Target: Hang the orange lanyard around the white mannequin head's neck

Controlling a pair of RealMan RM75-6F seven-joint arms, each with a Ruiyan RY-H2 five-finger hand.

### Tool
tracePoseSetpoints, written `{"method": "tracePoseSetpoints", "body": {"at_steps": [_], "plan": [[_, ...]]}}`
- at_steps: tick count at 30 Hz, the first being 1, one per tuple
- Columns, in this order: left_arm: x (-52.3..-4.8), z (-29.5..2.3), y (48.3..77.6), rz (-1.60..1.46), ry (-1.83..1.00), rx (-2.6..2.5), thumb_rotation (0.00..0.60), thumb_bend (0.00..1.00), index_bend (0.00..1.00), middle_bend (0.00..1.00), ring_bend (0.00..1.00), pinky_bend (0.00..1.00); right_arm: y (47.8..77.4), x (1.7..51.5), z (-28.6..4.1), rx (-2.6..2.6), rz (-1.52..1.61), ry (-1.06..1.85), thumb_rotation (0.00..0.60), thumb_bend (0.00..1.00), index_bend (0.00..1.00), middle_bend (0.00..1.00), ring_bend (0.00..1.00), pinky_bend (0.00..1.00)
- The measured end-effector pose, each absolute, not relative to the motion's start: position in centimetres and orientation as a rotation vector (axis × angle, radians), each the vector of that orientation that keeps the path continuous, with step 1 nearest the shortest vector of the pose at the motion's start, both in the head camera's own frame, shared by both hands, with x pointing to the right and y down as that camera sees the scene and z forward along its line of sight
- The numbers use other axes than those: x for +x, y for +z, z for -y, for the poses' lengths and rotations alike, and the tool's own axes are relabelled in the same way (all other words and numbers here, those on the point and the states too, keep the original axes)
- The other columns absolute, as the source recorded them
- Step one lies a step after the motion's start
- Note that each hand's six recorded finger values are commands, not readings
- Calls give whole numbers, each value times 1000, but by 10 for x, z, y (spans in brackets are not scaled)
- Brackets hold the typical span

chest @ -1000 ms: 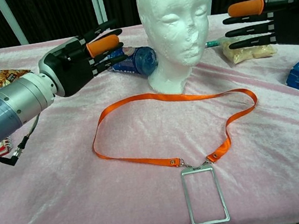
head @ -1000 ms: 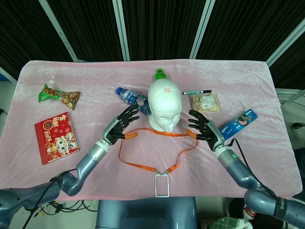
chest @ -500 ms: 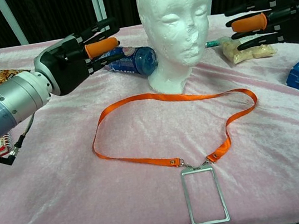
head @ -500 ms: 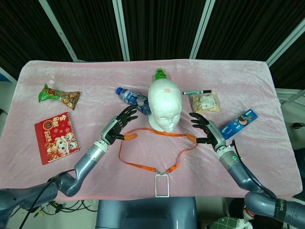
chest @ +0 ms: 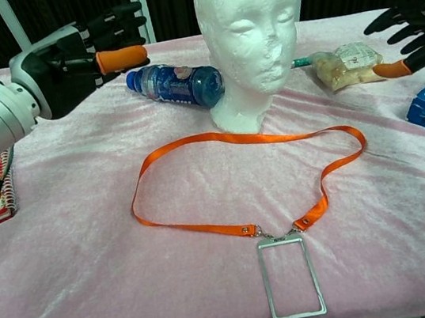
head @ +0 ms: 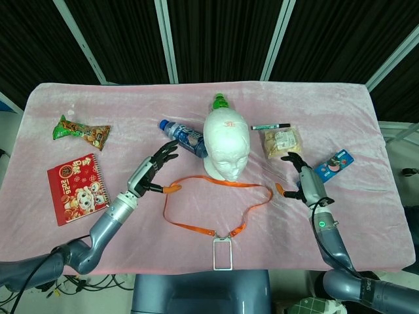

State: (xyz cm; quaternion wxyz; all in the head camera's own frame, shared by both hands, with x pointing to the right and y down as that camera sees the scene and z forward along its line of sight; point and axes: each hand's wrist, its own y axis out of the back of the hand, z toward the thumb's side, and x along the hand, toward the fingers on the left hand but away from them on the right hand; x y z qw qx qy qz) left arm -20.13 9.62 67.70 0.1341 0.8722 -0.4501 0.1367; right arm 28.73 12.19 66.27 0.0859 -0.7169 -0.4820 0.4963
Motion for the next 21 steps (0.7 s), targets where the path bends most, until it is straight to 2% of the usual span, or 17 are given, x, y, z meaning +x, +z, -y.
{"method": "tracePoseSetpoints", "body": {"at_steps": [11,21], "plan": [[-229,-101,660,1402,574,2731,600,146,82,3,0,97,691,258,-142,-2003,1308,1609,600,245,410,112,136,143],[-242,-103,650,1414,583,2730,600,146,84,4,0,97,709,235,-123,-1896,1228,1631,600,245,483,111,136,143]]}}
